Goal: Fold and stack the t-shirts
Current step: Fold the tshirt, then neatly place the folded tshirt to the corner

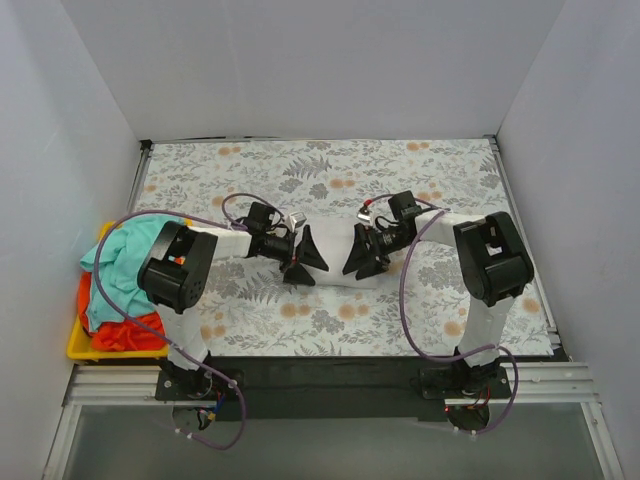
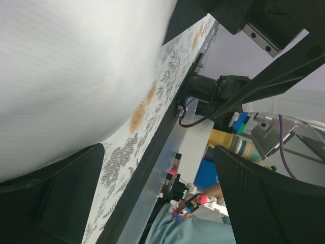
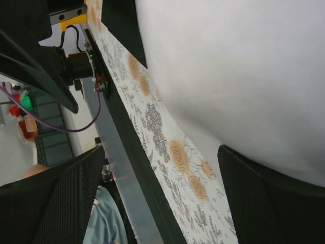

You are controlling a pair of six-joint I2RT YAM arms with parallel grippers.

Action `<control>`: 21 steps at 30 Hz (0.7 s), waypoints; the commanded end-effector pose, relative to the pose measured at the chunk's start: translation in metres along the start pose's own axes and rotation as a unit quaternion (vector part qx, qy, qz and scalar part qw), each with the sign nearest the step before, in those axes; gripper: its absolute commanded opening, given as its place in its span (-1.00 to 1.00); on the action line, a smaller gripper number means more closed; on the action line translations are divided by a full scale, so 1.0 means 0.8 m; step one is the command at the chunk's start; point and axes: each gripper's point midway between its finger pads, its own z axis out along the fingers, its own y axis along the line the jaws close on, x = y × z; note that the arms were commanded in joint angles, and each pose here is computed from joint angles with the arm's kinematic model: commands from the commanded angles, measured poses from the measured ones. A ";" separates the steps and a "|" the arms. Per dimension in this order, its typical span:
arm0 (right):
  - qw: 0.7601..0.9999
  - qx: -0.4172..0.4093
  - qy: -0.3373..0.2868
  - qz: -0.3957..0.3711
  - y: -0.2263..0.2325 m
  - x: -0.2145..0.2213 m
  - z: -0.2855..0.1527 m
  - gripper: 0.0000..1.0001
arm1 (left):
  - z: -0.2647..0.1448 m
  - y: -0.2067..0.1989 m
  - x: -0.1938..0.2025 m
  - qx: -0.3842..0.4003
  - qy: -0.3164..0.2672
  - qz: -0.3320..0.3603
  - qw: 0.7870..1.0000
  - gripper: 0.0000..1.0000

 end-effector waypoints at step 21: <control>0.934 0.236 -0.186 -0.194 0.046 -0.088 -0.152 0.97 | -0.078 -0.041 -0.086 -0.373 -0.229 0.233 0.868 0.81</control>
